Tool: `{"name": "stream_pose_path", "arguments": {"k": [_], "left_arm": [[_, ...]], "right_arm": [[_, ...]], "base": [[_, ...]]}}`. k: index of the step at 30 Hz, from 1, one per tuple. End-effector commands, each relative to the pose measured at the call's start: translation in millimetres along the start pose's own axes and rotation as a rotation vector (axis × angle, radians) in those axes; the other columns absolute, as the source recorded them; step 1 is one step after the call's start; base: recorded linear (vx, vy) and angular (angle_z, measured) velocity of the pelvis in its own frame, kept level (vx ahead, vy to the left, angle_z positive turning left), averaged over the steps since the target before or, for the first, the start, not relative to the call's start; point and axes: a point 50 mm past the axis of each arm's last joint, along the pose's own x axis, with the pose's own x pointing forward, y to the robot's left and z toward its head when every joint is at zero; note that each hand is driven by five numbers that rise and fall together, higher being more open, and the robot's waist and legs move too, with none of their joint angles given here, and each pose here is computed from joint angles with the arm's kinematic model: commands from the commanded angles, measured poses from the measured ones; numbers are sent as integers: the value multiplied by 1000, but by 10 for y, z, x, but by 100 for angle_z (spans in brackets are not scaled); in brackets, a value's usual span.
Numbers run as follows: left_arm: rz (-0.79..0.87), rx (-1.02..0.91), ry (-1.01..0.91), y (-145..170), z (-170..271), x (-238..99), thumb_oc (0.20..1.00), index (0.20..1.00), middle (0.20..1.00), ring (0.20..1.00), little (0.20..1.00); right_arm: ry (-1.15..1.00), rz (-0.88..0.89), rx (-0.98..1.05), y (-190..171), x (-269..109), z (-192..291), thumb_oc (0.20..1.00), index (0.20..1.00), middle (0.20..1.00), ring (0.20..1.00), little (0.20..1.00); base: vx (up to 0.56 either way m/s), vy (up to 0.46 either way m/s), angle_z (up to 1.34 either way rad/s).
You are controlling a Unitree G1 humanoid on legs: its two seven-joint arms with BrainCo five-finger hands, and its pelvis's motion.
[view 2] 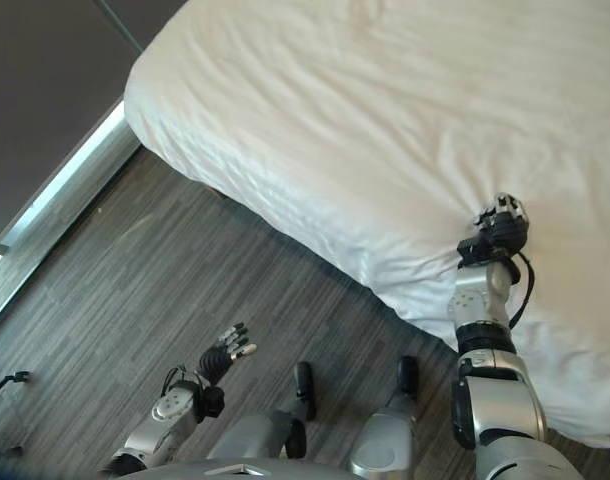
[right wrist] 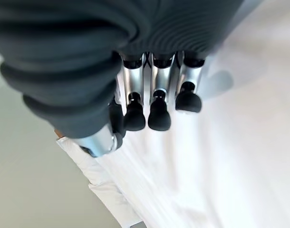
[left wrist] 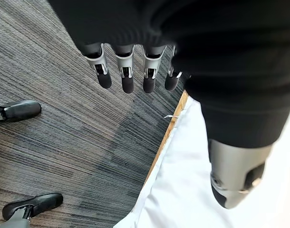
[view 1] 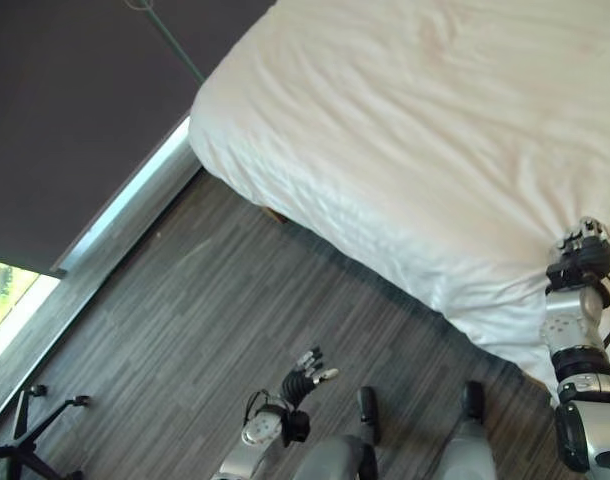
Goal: Making the bed.
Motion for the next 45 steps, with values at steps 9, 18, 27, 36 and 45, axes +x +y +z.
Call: {"name": "stream_pose_path", "arguments": {"k": [9, 18, 27, 36, 45], "left_arm": [[-31, 137, -140, -179, 428, 310, 1000, 1000, 1000, 1000, 1000], [-9, 183, -350, -144, 924, 247, 1000, 1000, 1000, 1000, 1000], [-79, 206, -638, -309, 1448, -79, 1000, 1000, 1000, 1000, 1000], [-134, 153, -733, -584, 1608, -115, 1000, 1000, 1000, 1000, 1000], [-152, 112, -703, -759, 1562, -33, 1000, 1000, 1000, 1000, 1000]], "right_arm": [[-36, -755, -139, -2285, -861, 746, 200, 200, 200, 200, 200], [-35, -432, -604, -1888, -854, 743, 1000, 1000, 1000, 1000, 1000], [165, 102, -1071, -925, -1049, -493, 1000, 1000, 1000, 1000, 1000], [119, 463, -1112, -247, -1273, -829, 1000, 1000, 1000, 1000, 1000], [174, 614, -1246, -348, -1502, -917, 1000, 1000, 1000, 1000, 1000]], "base": [[0, 96, -14], [-213, 102, -83], [-265, -57, -171], [-189, -190, -105], [17, -113, -133]]}}
